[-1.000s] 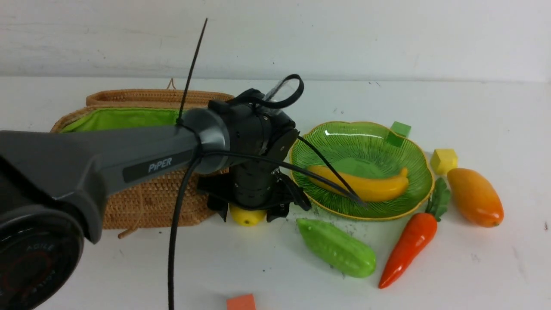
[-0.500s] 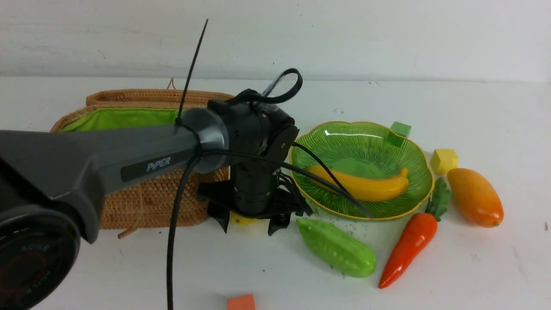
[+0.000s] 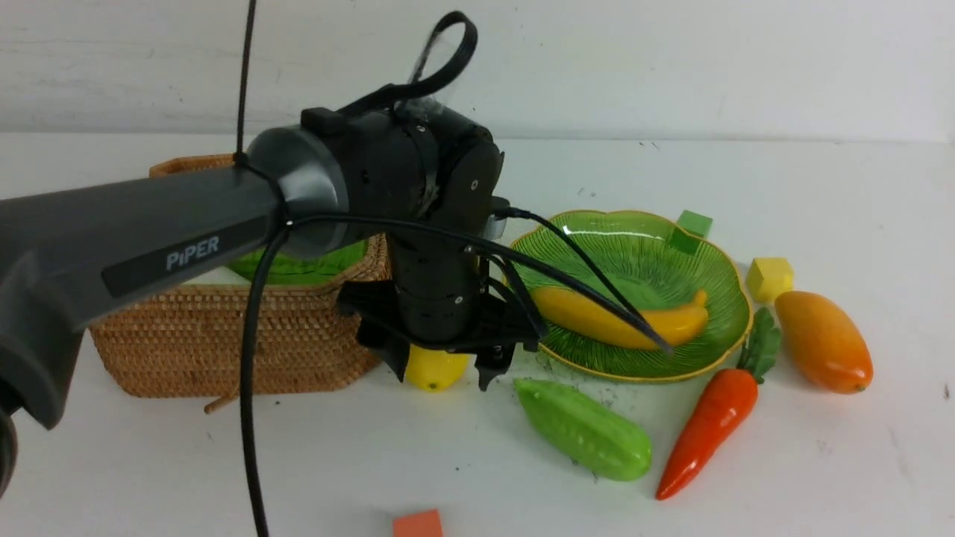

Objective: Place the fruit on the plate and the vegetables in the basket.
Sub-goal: Grab a lemon with your left arm and place it on the plate on the right

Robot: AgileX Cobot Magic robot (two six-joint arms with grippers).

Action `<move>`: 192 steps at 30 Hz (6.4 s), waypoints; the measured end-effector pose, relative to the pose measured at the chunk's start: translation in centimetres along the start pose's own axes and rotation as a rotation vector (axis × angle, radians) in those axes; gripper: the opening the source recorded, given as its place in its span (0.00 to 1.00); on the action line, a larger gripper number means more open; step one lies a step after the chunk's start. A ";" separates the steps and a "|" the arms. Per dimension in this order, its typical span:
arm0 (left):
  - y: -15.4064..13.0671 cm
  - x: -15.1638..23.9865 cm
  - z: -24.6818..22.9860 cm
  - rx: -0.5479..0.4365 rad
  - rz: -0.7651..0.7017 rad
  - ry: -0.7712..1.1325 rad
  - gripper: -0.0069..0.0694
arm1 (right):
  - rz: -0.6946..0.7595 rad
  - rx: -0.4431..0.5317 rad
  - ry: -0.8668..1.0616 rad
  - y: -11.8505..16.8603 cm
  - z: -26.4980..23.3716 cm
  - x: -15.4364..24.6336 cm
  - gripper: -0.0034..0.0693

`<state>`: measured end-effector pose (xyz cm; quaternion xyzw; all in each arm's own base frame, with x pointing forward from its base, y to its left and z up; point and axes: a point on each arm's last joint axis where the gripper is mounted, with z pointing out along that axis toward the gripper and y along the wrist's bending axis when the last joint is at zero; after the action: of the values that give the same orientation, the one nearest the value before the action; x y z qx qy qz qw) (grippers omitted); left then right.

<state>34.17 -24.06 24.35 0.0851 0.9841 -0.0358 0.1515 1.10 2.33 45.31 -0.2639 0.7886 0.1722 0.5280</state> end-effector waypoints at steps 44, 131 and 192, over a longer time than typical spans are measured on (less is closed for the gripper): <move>0.2 -1.8 4.8 -0.106 0.102 -0.152 0.87 | -0.027 -0.001 0.019 0.0 0.0 0.2 0.37; -0.7 -2.4 -4.9 0.046 0.240 -0.117 0.07 | -0.047 -0.008 0.022 0.1 0.0 0.2 0.37; 1.6 -10.6 4.3 -0.128 0.372 -0.270 0.83 | -0.045 -0.015 0.040 0.1 0.0 0.4 0.37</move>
<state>45.72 -24.54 23.42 0.2496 0.9225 0.0440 0.2910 0.90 2.34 44.98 -0.2890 0.7914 0.1608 0.5140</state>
